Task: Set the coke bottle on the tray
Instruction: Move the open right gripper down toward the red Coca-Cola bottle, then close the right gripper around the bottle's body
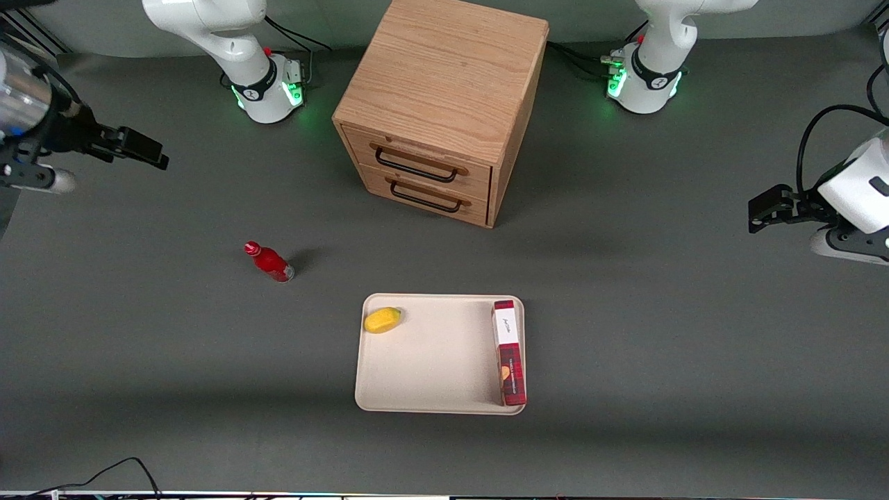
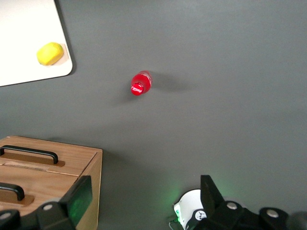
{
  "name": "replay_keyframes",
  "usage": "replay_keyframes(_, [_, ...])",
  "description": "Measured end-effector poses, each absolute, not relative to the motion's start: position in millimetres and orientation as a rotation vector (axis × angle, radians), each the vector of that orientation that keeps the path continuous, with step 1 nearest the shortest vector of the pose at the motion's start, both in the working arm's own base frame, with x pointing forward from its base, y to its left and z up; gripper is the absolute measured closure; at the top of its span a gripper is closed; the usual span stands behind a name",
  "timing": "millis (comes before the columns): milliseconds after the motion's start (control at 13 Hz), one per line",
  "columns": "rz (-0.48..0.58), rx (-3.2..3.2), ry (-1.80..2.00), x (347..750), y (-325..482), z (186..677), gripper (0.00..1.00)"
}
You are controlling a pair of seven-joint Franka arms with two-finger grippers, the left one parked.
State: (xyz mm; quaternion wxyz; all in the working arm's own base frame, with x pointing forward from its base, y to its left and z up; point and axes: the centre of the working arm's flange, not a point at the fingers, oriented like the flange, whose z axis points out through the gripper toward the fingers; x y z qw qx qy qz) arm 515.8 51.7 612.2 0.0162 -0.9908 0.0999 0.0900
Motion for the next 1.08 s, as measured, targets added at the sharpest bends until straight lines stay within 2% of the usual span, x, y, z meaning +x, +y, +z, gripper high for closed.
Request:
replay_keyframes(231, [0.250, -3.077, 0.313, 541.0, 59.5, 528.3, 0.00])
replay_keyframes(538, [0.178, -3.076, 0.340, 541.2, 76.7, 402.9, 0.00])
replay_keyframes(769, [0.115, -3.069, 0.363, 537.2, 84.1, 347.9, 0.00])
replay_keyframes(1000, [0.087, -3.069, 0.368, 532.1, 82.1, 317.3, 0.00])
replay_keyframes(1077, [0.087, -3.069, 0.368, 531.9, 82.1, 314.1, 0.07])
